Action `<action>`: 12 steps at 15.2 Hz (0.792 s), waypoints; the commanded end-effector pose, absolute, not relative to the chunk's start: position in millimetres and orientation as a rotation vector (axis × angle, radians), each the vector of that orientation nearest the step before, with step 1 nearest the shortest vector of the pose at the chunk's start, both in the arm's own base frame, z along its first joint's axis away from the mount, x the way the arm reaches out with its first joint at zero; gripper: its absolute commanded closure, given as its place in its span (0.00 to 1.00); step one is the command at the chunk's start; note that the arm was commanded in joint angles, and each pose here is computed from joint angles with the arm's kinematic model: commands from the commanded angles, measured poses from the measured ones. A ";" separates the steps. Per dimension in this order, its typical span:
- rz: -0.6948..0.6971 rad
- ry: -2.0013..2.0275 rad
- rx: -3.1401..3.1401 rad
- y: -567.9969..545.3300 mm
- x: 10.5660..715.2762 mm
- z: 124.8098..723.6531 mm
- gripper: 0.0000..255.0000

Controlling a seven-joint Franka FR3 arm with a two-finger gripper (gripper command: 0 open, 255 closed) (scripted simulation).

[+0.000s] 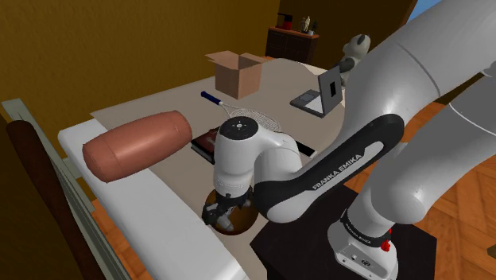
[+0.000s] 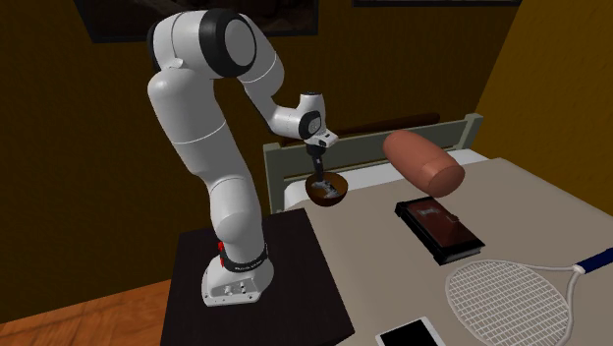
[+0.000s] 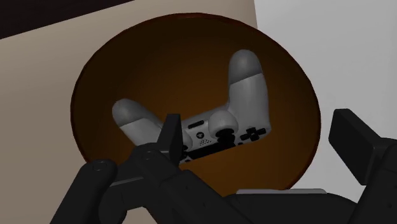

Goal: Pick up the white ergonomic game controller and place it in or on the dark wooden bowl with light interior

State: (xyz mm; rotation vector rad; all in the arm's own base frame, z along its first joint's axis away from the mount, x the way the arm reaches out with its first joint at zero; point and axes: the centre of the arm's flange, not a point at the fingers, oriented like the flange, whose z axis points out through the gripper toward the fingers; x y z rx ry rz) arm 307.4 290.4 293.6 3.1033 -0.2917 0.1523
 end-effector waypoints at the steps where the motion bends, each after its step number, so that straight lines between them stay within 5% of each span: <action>1: 0.152 -0.292 3.103 290.8 306.1 306.7 0.00; 12: 0.152 -0.292 3.103 291.9 302.6 343.3 0.00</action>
